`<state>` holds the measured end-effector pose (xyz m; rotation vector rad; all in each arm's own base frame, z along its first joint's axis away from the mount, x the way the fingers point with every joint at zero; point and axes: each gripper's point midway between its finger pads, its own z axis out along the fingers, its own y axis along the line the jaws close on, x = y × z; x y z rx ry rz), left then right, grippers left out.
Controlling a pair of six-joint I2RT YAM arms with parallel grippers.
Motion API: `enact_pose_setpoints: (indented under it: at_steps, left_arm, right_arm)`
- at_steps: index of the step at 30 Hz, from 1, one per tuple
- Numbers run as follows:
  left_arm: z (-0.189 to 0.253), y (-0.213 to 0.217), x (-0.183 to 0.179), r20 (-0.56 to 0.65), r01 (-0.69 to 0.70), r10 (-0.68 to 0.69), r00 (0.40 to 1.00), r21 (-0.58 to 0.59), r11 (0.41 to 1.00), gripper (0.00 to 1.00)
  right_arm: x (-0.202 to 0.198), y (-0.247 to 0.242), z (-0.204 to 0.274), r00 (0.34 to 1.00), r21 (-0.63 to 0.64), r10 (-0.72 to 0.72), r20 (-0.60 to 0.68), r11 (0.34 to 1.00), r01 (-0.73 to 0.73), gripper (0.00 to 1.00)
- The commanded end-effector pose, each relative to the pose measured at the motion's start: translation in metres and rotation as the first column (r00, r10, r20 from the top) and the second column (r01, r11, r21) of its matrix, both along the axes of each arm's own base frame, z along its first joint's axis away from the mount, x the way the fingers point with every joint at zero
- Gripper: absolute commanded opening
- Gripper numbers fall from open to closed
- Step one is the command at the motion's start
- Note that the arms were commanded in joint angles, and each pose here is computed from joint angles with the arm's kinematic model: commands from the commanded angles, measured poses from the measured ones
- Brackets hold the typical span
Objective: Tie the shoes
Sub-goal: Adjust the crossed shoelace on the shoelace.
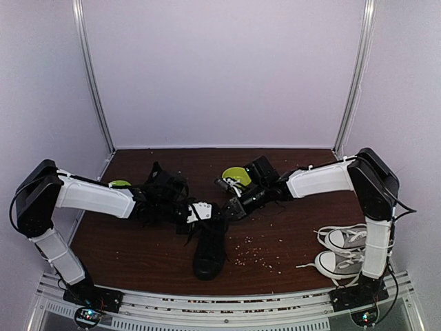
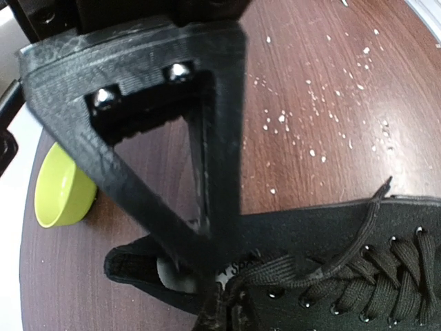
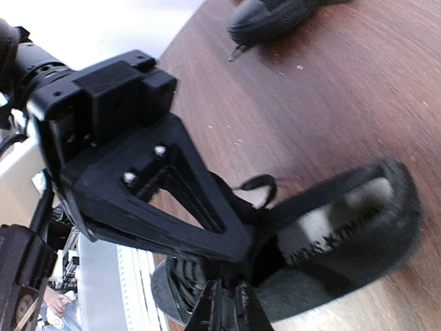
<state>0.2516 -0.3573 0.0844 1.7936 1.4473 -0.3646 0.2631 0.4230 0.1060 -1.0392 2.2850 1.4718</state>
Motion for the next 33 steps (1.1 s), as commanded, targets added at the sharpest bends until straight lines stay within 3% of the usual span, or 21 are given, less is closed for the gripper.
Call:
enact_pose_setpoints:
  at_steps: [1, 8, 33]
  left_arm:
    - [0.016, -0.009, 0.003, -0.006, -0.033, 0.033, 0.999, -0.077, 0.996, 0.0]
    - [0.023, -0.008, 0.0, -0.032, -0.057, 0.053, 0.998, -0.12, 0.991, 0.0]
    - [0.017, -0.004, -0.003, -0.065, -0.091, 0.083, 0.994, -0.136, 0.987, 0.0]
  right_arm:
    - [-0.002, 0.01, 0.02, 1.0, 0.1, 0.023, 0.003, 0.995, -0.024, 0.11]
    - [-0.008, 0.004, 0.016, 1.0, 0.118, -0.005, -0.002, 0.993, 0.006, 0.25]
    - [-0.022, 0.016, 0.005, 1.0, 0.121, -0.008, -0.029, 0.993, 0.011, 0.24]
